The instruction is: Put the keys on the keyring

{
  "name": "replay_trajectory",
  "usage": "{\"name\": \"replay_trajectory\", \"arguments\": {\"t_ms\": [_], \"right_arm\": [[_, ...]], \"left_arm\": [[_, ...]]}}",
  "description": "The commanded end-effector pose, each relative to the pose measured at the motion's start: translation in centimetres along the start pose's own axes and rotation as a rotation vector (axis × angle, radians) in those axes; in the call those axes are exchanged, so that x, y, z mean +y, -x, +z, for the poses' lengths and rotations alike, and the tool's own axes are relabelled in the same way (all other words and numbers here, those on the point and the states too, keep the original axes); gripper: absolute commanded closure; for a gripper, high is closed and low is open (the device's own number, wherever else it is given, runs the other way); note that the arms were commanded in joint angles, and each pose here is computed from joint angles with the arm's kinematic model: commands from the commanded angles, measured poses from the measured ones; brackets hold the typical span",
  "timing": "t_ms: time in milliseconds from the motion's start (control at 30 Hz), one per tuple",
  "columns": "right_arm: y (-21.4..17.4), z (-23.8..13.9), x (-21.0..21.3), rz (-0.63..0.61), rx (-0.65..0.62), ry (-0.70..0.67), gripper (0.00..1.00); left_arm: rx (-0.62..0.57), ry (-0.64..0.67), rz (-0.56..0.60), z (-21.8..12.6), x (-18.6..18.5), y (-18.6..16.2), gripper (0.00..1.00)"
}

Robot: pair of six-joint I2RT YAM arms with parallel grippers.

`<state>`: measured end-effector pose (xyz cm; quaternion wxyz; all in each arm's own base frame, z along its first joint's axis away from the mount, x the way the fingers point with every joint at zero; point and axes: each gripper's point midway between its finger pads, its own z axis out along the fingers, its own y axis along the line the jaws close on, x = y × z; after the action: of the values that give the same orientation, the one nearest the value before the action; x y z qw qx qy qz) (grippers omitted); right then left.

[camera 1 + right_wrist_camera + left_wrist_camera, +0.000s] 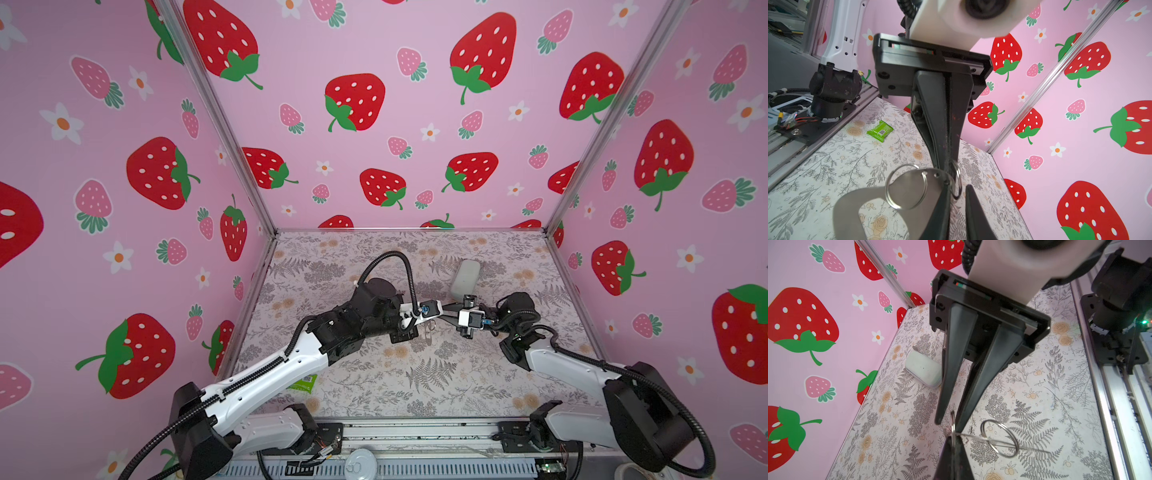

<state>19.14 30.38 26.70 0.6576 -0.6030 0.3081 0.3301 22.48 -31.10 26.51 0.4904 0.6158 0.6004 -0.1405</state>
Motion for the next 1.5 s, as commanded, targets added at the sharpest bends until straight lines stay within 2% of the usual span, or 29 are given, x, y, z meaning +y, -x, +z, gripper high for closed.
{"name": "replay_trajectory", "arguments": {"t_ms": [0, 567, 800, 1467], "right_arm": [[-0.2, 0.3, -0.5, -0.031, 0.053, 0.009, 0.82], [-1.2, 0.3, 0.1, -0.015, 0.125, 0.058, 0.81], [-0.8, 0.3, 0.3, 0.003, 0.109, 0.074, 0.81], [-0.1, 0.5, 0.5, 0.036, 0.076, 0.105, 0.82]], "left_arm": [[-0.003, 0.008, 0.068, -0.4, 0.6, 1.5, 1.0], [0.113, 0.028, 0.231, 0.0, 1.1, 1.0, 1.0], [0.154, 0.021, 0.283, 0.1, 1.1, 0.6, 1.0], [0.202, 0.037, 0.313, 0.6, 1.4, 0.1, 1.0]]}}
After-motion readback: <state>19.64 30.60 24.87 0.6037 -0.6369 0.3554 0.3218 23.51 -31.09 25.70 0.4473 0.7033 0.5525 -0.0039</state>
